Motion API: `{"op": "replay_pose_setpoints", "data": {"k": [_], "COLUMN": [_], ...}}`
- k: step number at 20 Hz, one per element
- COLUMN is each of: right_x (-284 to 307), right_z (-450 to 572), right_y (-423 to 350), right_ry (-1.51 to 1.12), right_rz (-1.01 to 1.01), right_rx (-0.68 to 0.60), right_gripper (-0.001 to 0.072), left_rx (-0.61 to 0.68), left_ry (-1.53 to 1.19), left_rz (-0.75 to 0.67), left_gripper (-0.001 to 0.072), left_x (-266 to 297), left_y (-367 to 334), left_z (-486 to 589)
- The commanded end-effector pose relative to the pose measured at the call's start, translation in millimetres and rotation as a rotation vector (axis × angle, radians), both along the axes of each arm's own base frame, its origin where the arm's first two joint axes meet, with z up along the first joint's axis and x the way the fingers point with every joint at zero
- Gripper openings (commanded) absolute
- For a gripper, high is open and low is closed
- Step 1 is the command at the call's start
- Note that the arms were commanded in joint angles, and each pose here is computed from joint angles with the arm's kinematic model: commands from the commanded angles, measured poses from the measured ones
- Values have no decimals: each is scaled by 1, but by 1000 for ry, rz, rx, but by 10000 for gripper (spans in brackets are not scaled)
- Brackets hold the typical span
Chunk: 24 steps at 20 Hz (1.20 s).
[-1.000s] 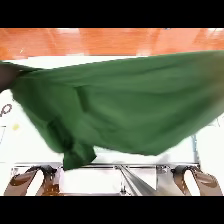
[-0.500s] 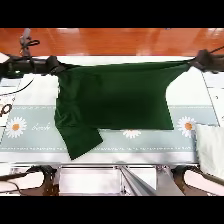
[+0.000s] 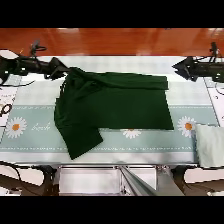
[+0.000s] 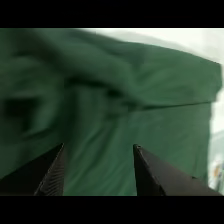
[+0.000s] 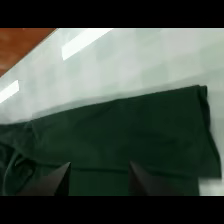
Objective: Fold the shirts.
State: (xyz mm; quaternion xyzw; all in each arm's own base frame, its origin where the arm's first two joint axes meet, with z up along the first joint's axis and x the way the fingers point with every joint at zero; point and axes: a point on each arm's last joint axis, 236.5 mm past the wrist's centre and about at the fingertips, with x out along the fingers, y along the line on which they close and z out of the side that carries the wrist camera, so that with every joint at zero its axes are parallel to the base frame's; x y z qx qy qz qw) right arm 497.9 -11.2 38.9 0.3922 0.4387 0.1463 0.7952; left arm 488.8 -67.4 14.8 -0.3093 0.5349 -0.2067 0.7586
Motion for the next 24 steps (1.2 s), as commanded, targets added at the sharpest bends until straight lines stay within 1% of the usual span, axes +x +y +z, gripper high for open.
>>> {"op": "replay_pose_setpoints", "data": {"k": [1,2,3,4,8,12,16,20,23,24], "right_x": [-72,-98,-120,-136,-190,-228,-233,-232,-232,-232], "right_z": [10,2,-7,-16,-56,-72,-69,-69,-69,-69], "right_y": [-13,-25,-36,-39,-21,3,8,7,7,7], "right_ry": [131,203,255,279,327,355,340,341,341,341], "right_rz": [187,209,193,159,40,30,25,16,17,17], "right_rx": [10,-42,-86,-101,-83,-73,-78,-74,-75,-75], "right_gripper": [414,414,414,414,414,414,414,414,414,414], "left_rx": [118,137,130,108,-6,-105,-110,-112,-68,-53], "left_ry": [189,211,233,275,459,592,609,584,561,555], "left_rz": [6,44,83,118,169,207,219,159,148,130], "left_gripper": [508,508,509,509,509,509,508,508,506,467], "left_x": [-54,-68,-82,-101,-188,-238,-241,-229,-215,-214], "left_y": [73,94,107,115,110,95,80,47,26,20], "left_z": [-11,-12,-14,-22,-74,-100,-116,-117,-124,-125]}}
